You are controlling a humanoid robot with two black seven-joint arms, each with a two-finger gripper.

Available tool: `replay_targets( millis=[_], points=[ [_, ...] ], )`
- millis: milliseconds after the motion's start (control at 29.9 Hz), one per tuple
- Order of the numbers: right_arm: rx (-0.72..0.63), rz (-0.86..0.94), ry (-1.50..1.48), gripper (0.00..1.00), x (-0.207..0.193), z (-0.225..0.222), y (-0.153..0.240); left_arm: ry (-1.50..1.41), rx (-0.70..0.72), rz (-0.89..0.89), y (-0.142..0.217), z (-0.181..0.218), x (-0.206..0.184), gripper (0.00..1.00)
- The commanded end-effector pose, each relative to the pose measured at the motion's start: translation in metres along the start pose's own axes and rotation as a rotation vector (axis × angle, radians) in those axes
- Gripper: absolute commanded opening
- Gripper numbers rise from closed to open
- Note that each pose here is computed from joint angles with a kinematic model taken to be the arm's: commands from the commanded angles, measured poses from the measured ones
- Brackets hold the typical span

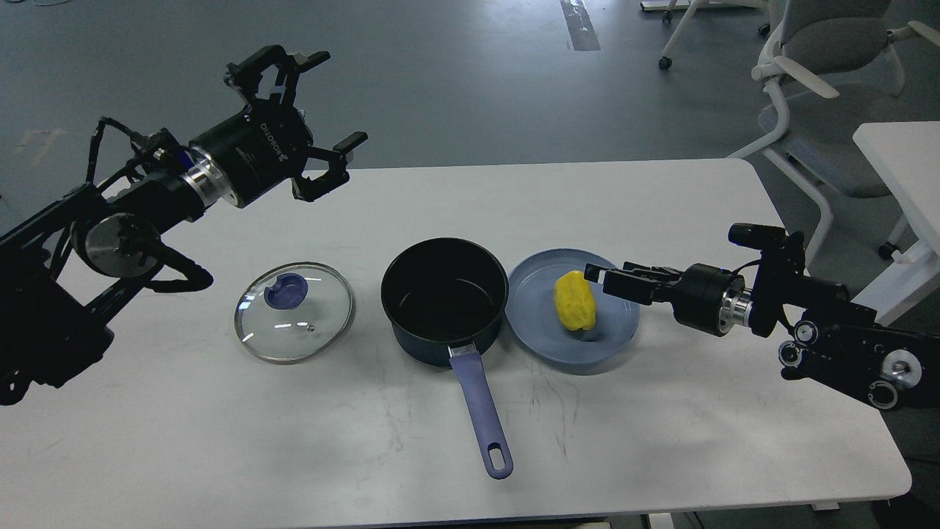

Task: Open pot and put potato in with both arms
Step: 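Reach the right gripper down toward the yellow potato on the plate, then close the right gripper around the yellow potato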

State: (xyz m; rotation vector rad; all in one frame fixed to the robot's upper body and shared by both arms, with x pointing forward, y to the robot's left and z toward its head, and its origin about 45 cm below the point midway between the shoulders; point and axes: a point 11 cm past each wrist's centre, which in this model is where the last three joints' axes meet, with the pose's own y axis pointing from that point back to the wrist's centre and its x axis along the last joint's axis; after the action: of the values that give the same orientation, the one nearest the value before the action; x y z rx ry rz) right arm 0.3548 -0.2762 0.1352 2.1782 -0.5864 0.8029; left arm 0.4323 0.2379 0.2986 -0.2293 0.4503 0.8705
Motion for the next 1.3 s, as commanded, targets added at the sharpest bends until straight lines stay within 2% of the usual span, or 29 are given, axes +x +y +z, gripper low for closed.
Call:
replay_targets(
  millis=[0,67,568,768,902,1035,1269],
  points=[
    [-0.017,-0.035,0.022,0.93,-0.012,0.001,-0.013,0.005,-0.017,0.006,0.002,-0.002,0.002,0.99],
    [-0.034,-0.036,0.031,0.9,-0.012,0.004,-0.017,0.011,-0.016,0.016,0.006,-0.008,0.005,0.99],
    [-0.054,-0.016,0.085,0.89,0.009,0.0,-0.034,0.013,-0.029,0.035,0.013,-0.013,0.013,0.99],
    [-0.022,-0.056,0.095,0.85,-0.005,-0.013,-0.048,0.031,-0.024,0.046,0.019,-0.021,0.017,0.99],
    [-0.024,-0.067,0.097,0.78,-0.008,-0.012,-0.047,0.034,-0.022,0.05,0.021,-0.023,0.018,0.99],
    [-0.029,-0.084,0.103,0.59,-0.013,-0.011,-0.047,0.037,-0.036,0.051,0.02,-0.019,0.018,0.99],
    [-0.03,-0.089,0.119,0.5,-0.013,-0.012,-0.054,0.037,-0.036,0.051,0.02,-0.019,0.018,0.99]
  ],
)
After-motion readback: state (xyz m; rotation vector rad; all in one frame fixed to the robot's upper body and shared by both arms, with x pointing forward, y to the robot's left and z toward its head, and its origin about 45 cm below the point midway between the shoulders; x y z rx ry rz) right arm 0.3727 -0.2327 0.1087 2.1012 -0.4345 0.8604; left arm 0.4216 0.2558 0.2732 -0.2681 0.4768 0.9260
